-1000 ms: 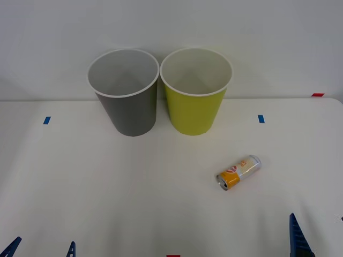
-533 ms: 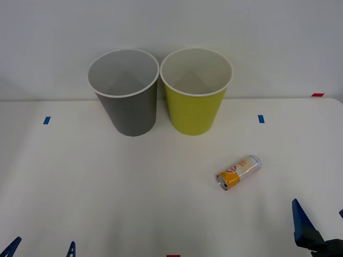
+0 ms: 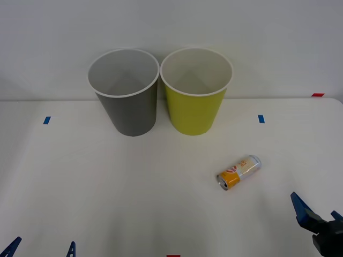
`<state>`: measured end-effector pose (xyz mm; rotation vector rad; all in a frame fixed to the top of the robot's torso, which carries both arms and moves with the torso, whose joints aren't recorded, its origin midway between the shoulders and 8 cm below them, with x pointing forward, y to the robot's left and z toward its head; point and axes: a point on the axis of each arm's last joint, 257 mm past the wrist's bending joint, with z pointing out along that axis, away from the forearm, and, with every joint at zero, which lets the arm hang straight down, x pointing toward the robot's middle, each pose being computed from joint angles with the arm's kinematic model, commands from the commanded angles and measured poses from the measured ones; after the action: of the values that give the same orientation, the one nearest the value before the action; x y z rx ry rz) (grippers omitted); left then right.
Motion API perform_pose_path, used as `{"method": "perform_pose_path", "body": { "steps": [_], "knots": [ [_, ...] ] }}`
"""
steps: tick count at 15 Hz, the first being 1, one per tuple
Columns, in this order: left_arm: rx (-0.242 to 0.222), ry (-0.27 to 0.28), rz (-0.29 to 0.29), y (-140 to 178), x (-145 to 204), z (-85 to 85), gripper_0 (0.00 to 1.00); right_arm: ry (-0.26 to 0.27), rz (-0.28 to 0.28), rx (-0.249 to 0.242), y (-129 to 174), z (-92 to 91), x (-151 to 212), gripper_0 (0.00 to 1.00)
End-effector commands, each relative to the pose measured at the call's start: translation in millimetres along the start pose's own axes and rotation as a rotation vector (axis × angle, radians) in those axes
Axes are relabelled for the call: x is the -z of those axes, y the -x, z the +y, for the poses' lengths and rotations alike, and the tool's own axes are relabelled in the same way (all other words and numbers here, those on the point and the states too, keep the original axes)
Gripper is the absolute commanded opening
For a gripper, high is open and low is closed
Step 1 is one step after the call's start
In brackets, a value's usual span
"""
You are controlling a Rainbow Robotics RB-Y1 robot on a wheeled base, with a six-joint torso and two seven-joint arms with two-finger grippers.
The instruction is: Put cans in the gray bin and PET bottles in the light green bin.
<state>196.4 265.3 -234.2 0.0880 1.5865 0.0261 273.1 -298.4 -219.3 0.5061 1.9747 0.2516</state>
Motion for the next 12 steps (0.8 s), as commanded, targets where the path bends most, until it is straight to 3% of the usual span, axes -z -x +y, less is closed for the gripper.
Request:
{"method": "perform_pose_path", "body": {
  "steps": [1, 2, 4, 6, 8, 9, 12],
  "knots": [
    [0.000, 0.000, 0.000, 0, 0, 0.0, 1.00, -0.172, 0.174, -0.060, -36, -30.9, -5, 1.00],
    [0.000, 0.000, 0.000, 0, 0, 0.0, 1.00, -0.212, 0.206, -0.070, -42, -36.0, -6, 1.00],
    [0.000, 0.000, 0.000, 0, 0, 0.0, 1.00, -0.300, 0.230, -0.041, -48, -43.3, -9, 1.00],
    [0.000, 0.000, 0.000, 0, 0, 0.0, 1.00, -0.348, 0.269, -0.092, -53, -43.9, -11, 1.00],
    [0.000, 0.000, 0.000, 0, 0, 0.0, 1.00, -0.411, 0.344, -0.159, -60, -44.7, -11, 1.00],
    [0.000, 0.000, 0.000, 0, 0, 0.0, 1.00, -0.428, 0.357, -0.182, -59, -42.0, -12, 1.00],
    [0.000, 0.000, 0.000, 0, 0, 0.0, 1.00, -0.405, 0.313, -0.275, -38, -21.2, -28, 1.00]
  ]
}}
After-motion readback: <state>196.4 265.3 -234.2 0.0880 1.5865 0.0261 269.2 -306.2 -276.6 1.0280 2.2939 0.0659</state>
